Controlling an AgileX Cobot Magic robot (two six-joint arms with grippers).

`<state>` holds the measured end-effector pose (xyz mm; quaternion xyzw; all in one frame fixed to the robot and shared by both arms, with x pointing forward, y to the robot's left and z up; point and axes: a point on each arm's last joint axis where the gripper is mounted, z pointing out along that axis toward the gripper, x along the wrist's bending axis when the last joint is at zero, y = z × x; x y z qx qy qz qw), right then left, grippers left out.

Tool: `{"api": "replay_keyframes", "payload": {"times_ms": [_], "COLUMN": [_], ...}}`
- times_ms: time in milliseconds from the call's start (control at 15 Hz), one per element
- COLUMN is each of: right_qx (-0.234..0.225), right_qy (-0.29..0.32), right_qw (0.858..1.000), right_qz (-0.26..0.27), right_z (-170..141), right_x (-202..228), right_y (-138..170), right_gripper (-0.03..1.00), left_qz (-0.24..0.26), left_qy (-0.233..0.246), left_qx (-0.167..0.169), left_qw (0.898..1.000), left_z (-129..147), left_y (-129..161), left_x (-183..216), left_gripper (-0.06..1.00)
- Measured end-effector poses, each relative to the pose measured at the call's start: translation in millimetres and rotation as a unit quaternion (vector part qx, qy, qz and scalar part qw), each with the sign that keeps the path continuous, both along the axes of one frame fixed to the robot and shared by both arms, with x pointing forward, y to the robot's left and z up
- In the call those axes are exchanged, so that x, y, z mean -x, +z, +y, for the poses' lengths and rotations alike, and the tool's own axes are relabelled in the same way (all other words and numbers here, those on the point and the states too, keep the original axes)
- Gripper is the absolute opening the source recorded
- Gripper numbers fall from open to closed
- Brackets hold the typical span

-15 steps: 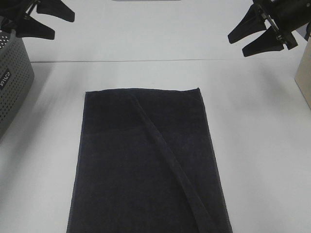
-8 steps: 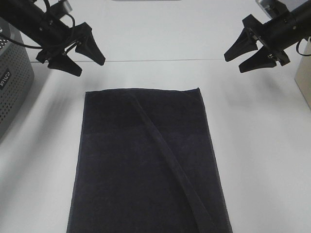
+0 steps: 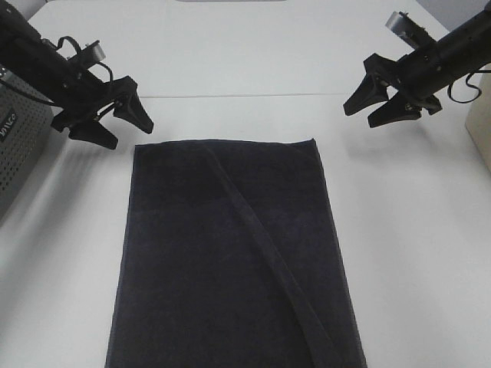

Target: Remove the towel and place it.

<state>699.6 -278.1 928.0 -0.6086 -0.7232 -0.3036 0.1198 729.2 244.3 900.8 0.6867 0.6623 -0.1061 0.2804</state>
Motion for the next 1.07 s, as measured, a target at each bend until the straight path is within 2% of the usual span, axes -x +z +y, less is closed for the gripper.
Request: {"api": "replay_keyframes", "payload": {"times_ms": [200,333,667,933,1067], "right_qx": [0.008,0.019,0.036,0.060,0.061], "right_qy": [0.009,0.021,0.044,0.068,0.073], "right_qw": [1.000,1.000,0.998,0.996,0.995], "right_qz": [0.012,0.013,0.022,-0.010,-0.008], "right_z": [8,17,42,74,79], "right_x": [-13,-18,-21,-22,-21], "right_y": [-24,-33,-61,-61,-65], "right_gripper": [0.61,0.61,0.61,0.61,0.61], "left_qz": [0.014,0.009,0.010,0.008,0.006], "left_qy": [-0.010,-0.005,-0.011,-0.019,-0.021], "left_qx": [-0.033,-0.037,-0.025,-0.016,-0.017], "left_qw": [0.999,0.999,1.000,1.000,1.000], "left_z": [5,6,-4,-10,-12], "left_y": [-17,-21,-28,-32,-34], "left_x": [1,-1,-3,-4,-4], "left_gripper": [0.76,0.76,0.76,0.75,0.74]}}
